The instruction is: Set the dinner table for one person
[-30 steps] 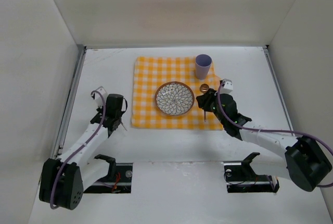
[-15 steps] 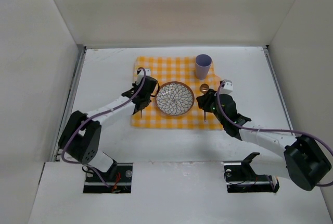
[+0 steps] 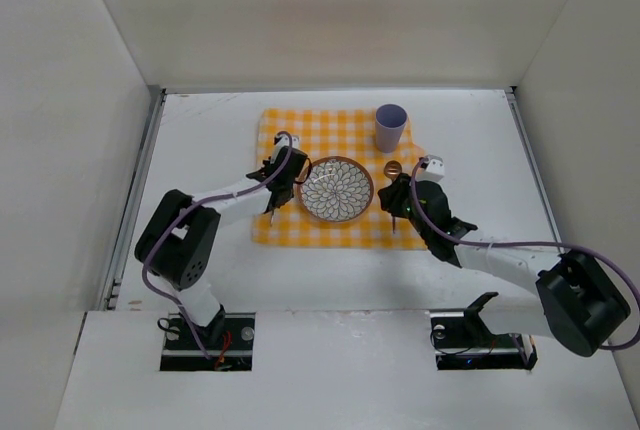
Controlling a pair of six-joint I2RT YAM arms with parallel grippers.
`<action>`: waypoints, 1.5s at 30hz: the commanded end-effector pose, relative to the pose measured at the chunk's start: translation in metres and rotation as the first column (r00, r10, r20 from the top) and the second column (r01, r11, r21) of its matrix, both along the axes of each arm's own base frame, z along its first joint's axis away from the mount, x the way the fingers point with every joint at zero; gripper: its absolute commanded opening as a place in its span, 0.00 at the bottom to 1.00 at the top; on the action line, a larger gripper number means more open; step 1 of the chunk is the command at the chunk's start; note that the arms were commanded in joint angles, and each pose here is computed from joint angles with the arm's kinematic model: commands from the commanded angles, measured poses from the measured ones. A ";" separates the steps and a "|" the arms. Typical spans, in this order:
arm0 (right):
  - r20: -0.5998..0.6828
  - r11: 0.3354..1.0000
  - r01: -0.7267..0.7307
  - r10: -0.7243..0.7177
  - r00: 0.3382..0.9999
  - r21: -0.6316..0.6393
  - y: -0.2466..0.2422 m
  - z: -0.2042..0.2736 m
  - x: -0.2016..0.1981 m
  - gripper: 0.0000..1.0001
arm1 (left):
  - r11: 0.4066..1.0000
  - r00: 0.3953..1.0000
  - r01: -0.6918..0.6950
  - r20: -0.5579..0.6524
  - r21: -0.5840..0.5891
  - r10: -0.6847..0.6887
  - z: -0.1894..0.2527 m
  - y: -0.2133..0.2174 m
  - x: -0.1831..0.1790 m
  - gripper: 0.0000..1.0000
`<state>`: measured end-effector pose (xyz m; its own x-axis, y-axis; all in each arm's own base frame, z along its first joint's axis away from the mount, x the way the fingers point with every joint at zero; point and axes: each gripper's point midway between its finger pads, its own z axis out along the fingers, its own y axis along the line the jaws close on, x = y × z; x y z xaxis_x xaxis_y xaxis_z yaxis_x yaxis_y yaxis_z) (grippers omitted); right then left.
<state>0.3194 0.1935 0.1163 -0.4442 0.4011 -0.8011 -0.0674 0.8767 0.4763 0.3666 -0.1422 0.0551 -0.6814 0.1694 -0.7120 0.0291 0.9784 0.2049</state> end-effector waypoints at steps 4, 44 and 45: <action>0.073 1.000 0.008 -0.010 0.997 0.025 0.005 0.023 0.010 0.42 | 0.999 0.998 -0.008 0.059 -0.032 0.010 0.010 -0.005 0.020 0.05; 0.089 0.999 0.018 -0.022 0.996 0.043 0.000 0.029 0.007 0.46 | 0.976 0.992 -0.055 0.102 -0.212 0.078 0.054 -0.007 -0.011 0.53; 0.097 0.998 0.027 -0.032 0.995 0.048 -0.003 0.032 0.007 0.46 | 0.967 0.989 -0.058 0.116 -0.248 0.089 0.061 -0.006 -0.013 0.53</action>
<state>0.3196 0.1925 0.1170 -0.4404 0.3968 -0.8053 -0.0679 0.8797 0.4706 0.3596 -0.1457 0.0856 -0.6388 0.0331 -0.7687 -0.0370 0.9966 0.0736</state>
